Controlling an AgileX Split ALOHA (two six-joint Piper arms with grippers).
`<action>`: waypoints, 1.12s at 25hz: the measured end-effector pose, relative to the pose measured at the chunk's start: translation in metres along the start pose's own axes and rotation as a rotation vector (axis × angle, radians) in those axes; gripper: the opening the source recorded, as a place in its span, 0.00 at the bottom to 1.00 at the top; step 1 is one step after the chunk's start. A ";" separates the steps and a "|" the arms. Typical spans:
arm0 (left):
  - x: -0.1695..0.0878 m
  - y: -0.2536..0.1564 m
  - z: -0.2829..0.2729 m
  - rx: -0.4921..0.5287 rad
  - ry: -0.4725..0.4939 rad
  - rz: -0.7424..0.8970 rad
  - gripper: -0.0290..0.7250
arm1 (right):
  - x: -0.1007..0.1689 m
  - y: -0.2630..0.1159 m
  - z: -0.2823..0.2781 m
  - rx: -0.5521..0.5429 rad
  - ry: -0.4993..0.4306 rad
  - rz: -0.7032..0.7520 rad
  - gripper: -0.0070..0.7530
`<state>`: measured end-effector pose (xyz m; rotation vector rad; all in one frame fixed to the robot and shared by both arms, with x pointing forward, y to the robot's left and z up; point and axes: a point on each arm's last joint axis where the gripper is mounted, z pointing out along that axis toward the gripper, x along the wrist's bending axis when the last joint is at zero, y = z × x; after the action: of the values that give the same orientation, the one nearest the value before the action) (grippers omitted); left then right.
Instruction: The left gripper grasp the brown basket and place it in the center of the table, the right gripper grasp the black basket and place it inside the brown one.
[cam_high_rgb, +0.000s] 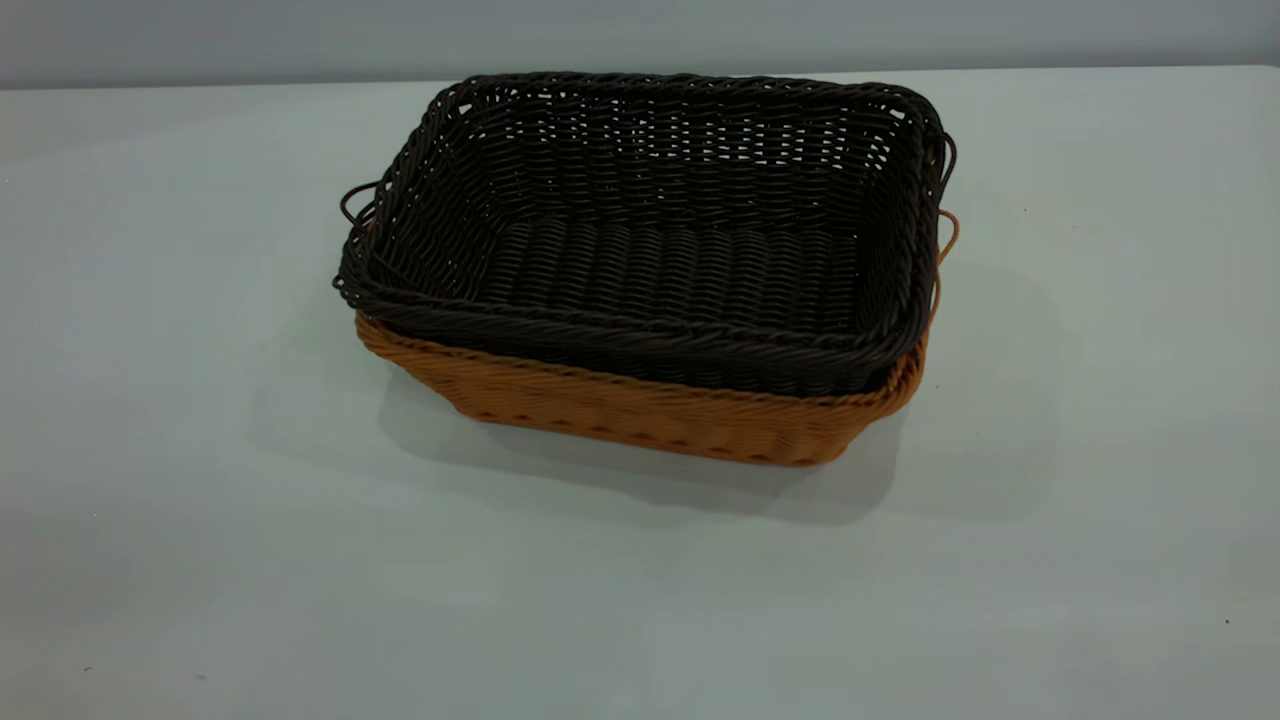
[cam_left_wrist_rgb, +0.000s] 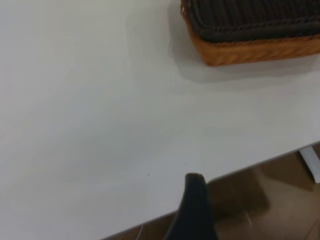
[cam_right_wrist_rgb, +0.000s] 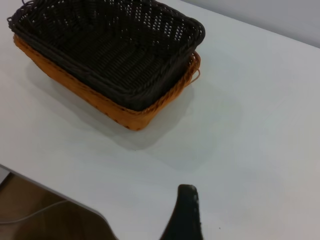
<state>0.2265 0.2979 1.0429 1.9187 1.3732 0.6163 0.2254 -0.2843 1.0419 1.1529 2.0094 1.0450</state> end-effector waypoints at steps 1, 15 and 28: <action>0.001 -0.002 0.003 0.008 0.006 0.001 0.79 | 0.000 0.000 0.000 -0.002 0.004 0.002 0.77; 0.002 -0.003 0.008 0.003 0.021 0.002 0.79 | 0.001 0.001 0.000 -0.007 0.011 0.006 0.77; 0.004 -0.009 0.002 -0.051 0.247 -0.120 0.79 | 0.001 0.001 0.000 -0.007 0.013 0.008 0.77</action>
<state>0.2235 0.3030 1.0349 1.7491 1.5964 0.8424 0.2252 -0.2830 1.0423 1.1537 2.0112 1.0659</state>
